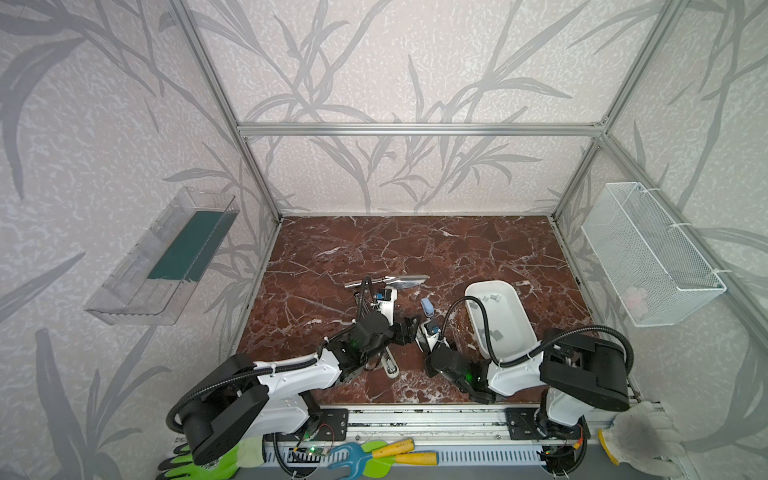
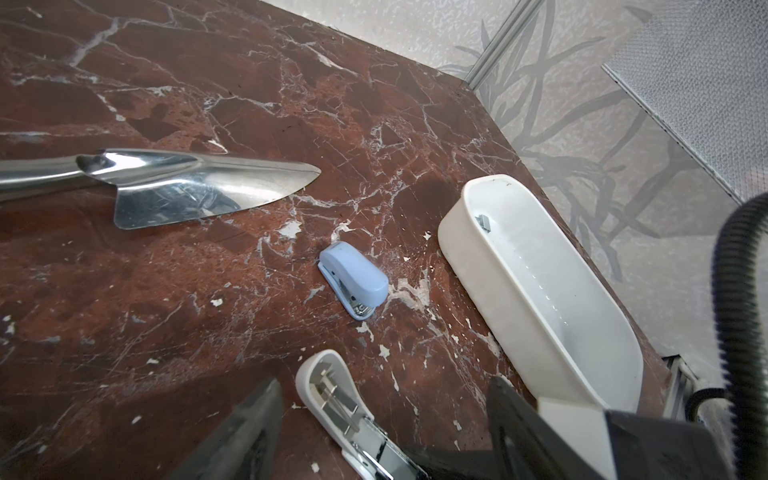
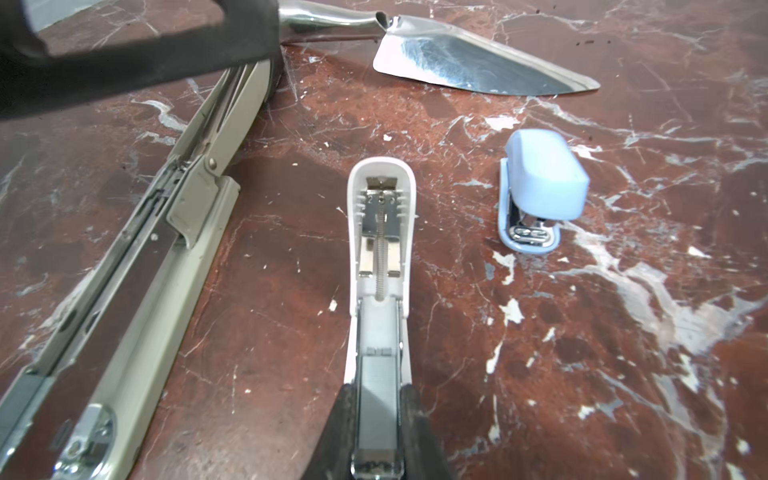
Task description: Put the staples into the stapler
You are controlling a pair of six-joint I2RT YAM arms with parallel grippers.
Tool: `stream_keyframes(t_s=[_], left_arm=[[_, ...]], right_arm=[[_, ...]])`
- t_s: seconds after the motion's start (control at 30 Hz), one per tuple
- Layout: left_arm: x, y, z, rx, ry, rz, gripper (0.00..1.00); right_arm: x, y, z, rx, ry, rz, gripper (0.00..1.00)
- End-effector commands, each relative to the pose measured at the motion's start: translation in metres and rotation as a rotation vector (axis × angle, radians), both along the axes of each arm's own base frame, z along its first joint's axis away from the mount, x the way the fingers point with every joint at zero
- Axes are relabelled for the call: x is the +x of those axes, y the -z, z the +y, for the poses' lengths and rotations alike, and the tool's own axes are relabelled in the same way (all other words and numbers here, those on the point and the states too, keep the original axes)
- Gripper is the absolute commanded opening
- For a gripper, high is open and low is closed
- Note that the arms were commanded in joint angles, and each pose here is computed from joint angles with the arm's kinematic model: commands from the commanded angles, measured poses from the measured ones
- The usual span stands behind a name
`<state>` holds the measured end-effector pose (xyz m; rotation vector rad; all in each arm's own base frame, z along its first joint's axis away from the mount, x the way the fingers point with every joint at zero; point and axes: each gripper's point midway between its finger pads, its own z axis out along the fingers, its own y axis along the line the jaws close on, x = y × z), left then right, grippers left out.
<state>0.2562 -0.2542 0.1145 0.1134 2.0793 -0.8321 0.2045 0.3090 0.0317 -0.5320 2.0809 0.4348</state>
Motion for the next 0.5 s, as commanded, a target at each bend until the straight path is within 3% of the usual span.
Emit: stream_keyframes(t_s=[0.0,0.3,0.47], left_arm=[[-0.002,0.011,-0.006,-0.058,0.016,0.091,0.78],[0.015,0.030,-0.010,-0.063,-0.004,0.135,0.75],[0.019,0.035,-0.030,-0.121,0.087,0.149,0.75]], right_arm=[[0.001,-0.001,0.004,0.001,-0.004,-0.009,0.14],[0.001,-0.002,0.005,0.007,-0.009,-0.008,0.13],[0.001,-0.004,0.007,0.008,-0.013,-0.010,0.13]])
